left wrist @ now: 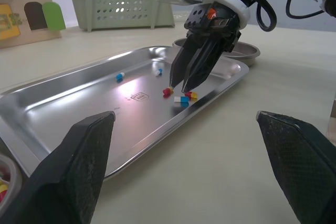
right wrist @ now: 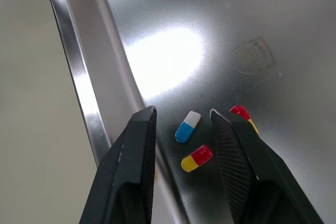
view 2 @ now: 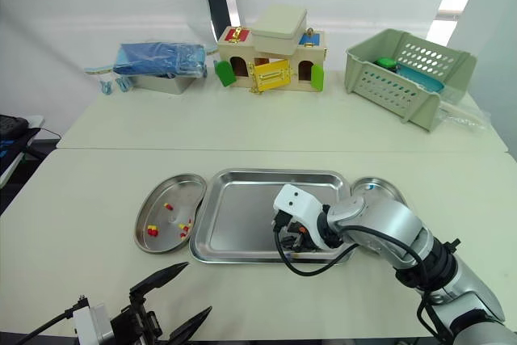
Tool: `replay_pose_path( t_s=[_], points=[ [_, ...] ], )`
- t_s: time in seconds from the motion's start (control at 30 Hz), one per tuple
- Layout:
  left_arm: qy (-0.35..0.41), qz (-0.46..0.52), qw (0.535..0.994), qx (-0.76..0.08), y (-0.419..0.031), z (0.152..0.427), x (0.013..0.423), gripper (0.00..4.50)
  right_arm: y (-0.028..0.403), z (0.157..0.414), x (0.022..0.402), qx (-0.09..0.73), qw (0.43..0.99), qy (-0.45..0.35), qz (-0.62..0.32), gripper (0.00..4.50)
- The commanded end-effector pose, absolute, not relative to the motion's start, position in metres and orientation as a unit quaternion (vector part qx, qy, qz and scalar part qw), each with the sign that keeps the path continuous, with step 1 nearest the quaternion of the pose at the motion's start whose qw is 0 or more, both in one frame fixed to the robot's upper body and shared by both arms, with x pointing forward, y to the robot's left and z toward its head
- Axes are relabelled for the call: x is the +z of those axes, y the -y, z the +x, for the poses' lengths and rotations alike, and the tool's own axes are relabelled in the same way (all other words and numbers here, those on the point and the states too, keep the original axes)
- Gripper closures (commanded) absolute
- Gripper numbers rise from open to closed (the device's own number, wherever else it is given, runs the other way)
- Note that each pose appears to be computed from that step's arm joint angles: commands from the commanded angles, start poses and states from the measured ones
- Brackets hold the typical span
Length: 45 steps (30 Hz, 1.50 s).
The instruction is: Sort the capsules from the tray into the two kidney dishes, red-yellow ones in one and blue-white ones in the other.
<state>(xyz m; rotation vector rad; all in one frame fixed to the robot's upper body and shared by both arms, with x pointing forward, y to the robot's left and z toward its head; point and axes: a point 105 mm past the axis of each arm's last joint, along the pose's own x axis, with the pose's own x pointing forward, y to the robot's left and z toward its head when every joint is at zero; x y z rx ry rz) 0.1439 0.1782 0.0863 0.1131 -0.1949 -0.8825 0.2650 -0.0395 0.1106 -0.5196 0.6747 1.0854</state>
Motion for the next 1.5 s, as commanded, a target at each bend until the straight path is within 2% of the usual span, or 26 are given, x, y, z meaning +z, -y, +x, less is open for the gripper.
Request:
replay_pose_path(
  t_s=[0.03,0.53,0.77,1.1,1.23,1.5],
  points=[
    [0.105,0.063,0.893,-0.434,-0.174,0.140,0.092,0.00,0.037,0.265,0.110,0.499,0.771,-0.301,-0.257,2.71],
    [0.104,0.059,0.895,-0.430,-0.174,0.140,0.091,0.00,0.037,0.265,0.102,0.495,0.761,-0.298,-0.294,2.71],
    [0.102,0.058,0.897,-0.427,-0.173,0.141,0.091,0.00,0.038,0.265,0.099,0.497,0.755,-0.297,-0.307,4.29],
    [0.101,0.058,0.898,-0.425,-0.173,0.143,0.092,0.00,0.036,0.266,0.100,0.503,0.755,-0.285,-0.310,4.29],
    [0.102,0.058,0.896,-0.428,-0.172,0.144,0.092,0.00,0.034,0.263,0.124,0.534,0.765,-0.244,-0.265,4.29],
    [0.119,0.064,0.862,-0.488,-0.156,0.139,0.098,0.00,0.097,0.258,0.158,0.542,0.780,-0.190,-0.247,4.29]
  ],
)
